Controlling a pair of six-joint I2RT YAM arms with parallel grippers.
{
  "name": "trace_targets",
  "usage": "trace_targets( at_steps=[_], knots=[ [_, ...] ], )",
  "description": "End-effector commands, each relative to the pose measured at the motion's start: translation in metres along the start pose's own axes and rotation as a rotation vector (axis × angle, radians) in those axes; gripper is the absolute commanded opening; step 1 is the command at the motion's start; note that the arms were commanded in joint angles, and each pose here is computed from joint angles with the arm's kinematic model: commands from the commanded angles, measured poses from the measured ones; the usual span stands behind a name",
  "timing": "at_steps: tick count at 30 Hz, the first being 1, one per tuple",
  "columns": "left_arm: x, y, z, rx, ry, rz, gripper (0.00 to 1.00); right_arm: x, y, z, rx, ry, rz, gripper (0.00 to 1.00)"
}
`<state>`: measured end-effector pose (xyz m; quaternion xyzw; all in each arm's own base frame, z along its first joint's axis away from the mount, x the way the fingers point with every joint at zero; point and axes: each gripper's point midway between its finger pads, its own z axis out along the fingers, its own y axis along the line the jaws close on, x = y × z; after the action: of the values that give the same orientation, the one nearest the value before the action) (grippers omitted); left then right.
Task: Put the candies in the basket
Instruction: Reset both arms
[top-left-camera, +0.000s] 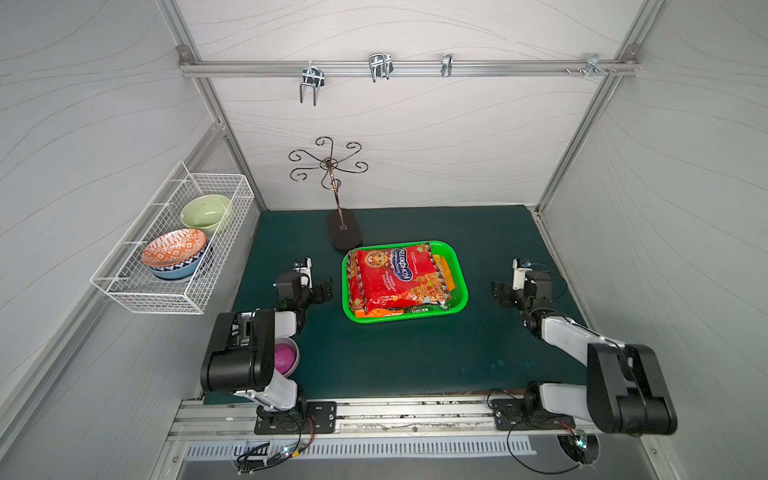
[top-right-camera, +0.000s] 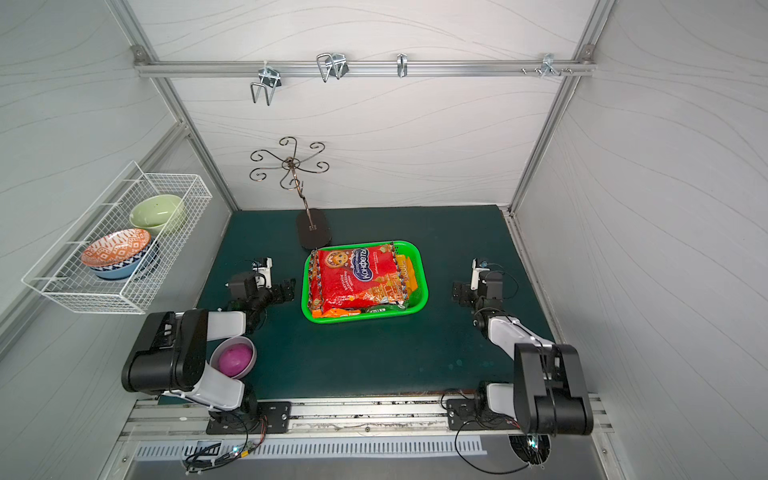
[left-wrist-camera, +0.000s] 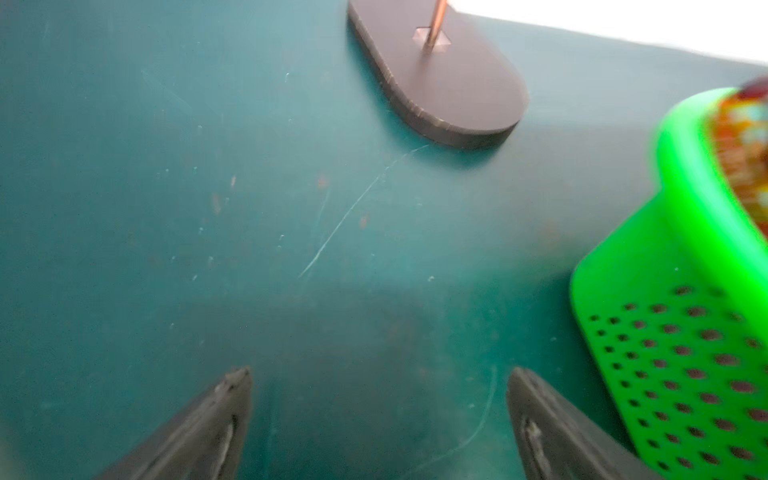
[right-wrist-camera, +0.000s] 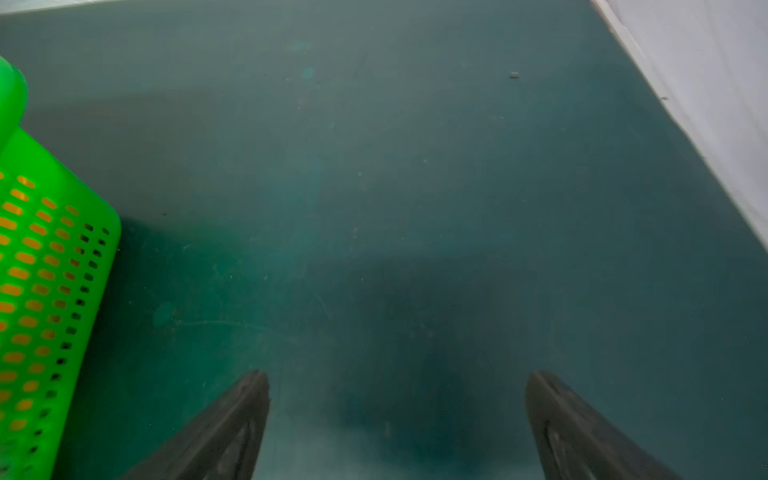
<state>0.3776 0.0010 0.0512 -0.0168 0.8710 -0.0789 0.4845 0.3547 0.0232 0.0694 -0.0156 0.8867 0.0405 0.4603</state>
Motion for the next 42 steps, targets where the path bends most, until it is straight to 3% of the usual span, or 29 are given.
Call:
trace_targets(
  at_steps=[1, 4, 10, 42],
  knots=[
    [-0.044, 0.000, -0.001, -0.025, -0.162, 0.037, 1.00, -0.055, 0.018, 0.008, -0.126, -0.237, -0.030, 0.99],
    [-0.046, 0.000, -0.001, -0.030, -0.179, 0.039, 1.00, -0.041, 0.020, 0.029, -0.133, -0.213, -0.038, 0.99],
    [-0.046, 0.000, -0.002, -0.032, -0.190, 0.041, 1.00, -0.036, 0.035, 0.031, -0.129, -0.193, -0.123, 0.99],
    [-0.045, 0.000, -0.001, -0.063, -0.174, 0.054, 1.00, -0.036, 0.029, 0.034, -0.129, -0.169, -0.087, 0.99]
  ],
)
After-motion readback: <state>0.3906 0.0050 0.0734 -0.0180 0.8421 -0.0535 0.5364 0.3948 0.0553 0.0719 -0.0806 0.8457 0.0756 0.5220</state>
